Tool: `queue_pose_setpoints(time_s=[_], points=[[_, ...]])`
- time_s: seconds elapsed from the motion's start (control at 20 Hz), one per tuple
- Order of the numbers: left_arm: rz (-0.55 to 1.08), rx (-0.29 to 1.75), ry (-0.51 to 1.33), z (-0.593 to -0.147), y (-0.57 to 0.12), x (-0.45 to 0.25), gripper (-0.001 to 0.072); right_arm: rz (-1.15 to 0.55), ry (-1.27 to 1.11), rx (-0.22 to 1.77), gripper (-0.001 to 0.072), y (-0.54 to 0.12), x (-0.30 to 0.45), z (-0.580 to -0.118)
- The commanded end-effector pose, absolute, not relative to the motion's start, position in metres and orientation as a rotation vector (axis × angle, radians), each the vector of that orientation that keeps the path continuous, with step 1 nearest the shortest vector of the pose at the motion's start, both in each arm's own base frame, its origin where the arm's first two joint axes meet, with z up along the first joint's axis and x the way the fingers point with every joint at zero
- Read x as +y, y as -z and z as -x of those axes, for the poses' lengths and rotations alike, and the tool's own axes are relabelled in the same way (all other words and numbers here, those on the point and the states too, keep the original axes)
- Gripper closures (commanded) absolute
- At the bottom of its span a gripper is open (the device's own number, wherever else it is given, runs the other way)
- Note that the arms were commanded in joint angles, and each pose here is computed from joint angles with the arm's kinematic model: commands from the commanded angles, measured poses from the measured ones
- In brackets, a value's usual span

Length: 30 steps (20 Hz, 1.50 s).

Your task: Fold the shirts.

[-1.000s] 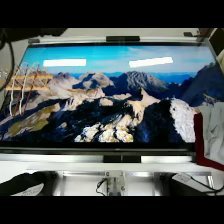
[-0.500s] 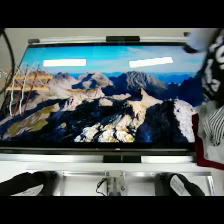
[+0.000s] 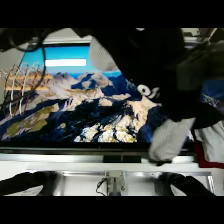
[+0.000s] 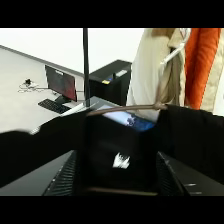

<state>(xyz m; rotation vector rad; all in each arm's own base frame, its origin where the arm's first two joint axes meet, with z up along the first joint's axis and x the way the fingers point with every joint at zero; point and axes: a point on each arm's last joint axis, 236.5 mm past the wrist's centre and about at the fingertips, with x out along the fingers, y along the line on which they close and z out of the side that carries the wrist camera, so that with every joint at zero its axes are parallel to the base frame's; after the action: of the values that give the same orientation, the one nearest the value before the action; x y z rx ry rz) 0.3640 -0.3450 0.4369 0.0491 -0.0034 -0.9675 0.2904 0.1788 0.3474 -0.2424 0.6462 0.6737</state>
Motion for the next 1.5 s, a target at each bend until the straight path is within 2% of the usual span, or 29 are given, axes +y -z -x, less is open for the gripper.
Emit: queue_pose_setpoints(time_s=[0.0,0.25,0.3,0.35,0.55,0.6,0.65,0.7,0.75,0.8,0.85,0.9,0.95,1.0,1.1,1.15,1.2,1.25,1.3,1.35,1.4,1.45], points=[[-0.114,-0.004,0.973,-0.373,-0.421,-0.355,0.0141,0.391,-0.697,0.587,0.0656,-0.338,0.205,-0.312],[-0.05,-0.076,0.931,-0.388,-0.436,-0.357,0.0135,0.474,-0.75,0.539,0.0656,-0.333,0.219,-0.325],[-0.029,-0.101,0.924,-0.388,-0.443,-0.357,0.0037,0.475,-0.747,0.54,0.0656,-0.333,0.218,-0.326],[-0.016,-0.125,0.915,-0.388,-0.449,-0.358,0.0011,0.475,-0.747,0.538,0.0656,-0.333,0.219,-0.326],[-0.002,-0.142,0.894,-0.397,-0.45,-0.358,0.0026,0.476,-0.749,0.533,0.0656,-0.334,0.219,-0.326],[-0.002,-0.139,0.891,-0.399,-0.448,-0.357,0.0047,0.476,-0.749,0.533,0.0656,-0.334,0.219,-0.326],[0.001,-0.142,0.887,-0.4,-0.448,-0.357,0.0133,0.478,-0.752,0.53,0.0656,-0.335,0.22,-0.326],[0.006,-0.148,0.88,-0.403,-0.448,-0.357,0.0321,0.476,-0.755,0.529,0.0656,-0.335,0.221,-0.325],[0.008,-0.149,0.877,-0.405,-0.447,-0.358,0.0579,0.481,-0.761,0.526,0.0655,-0.335,0.222,-0.324],[0.013,-0.154,0.869,-0.409,-0.447,-0.358,0.066,0.485,-0.766,0.518,0.0655,-0.336,0.223,-0.325],[0.018,-0.163,0.861,-0.411,-0.448,-0.358,0.066,0.479,-0.765,0.504,0.0648,-0.339,0.225,-0.326],[0.025,-0.179,0.845,-0.414,-0.452,-0.354,0.0662,0.472,-0.764,0.486,0.059,-0.343,0.226,-0.327],[0.033,-0.198,0.826,-0.418,-0.457,-0.349,0.0663,0.466,-0.763,0.467,0.0416,-0.348,0.226,-0.326],[0.043,-0.222,0.8,-0.422,-0.465,-0.34,0.0663,0.463,-0.761,0.456,0.0297,-0.352,0.225,-0.324],[0.096,-0.245,0.758,-0.43,-0.478,-0.321,0.0663,0.443,-0.751,0.425,0.0318,-0.363,0.223,-0.321],[0.128,-0.241,0.748,-0.433,-0.481,-0.315,0.0663,0.437,-0.75,0.406,0.0431,-0.368,0.223,-0.32],[0.146,-0.243,0.739,-0.435,-0.483,-0.31,0.0663,0.427,-0.759,0.393,0.0457,-0.371,0.226,-0.32],[0.154,-0.246,0.732,-0.437,-0.484,-0.308,0.0663,0.426,-0.76,0.395,0.0428,-0.37,0.227,-0.32],[0.163,-0.249,0.73,-0.437,-0.485,-0.307,0.0664,0.428,-0.76,0.4,0.035,-0.368,0.227,-0.322],[0.163,-0.251,0.731,-0.436,-0.486,-0.306,0.0663,0.429,-0.759,0.405,0.0344,-0.366,0.228,-0.324],[0.164,-0.254,0.731,-0.434,-0.488,-0.306,0.0663,0.43,-0.759,0.409,0.0376,-0.364,0.229,-0.326],[0.169,-0.255,0.733,-0.432,-0.49,-0.306,0.0663,0.429,-0.762,0.416,0.0502,-0.361,0.231,-0.329]])
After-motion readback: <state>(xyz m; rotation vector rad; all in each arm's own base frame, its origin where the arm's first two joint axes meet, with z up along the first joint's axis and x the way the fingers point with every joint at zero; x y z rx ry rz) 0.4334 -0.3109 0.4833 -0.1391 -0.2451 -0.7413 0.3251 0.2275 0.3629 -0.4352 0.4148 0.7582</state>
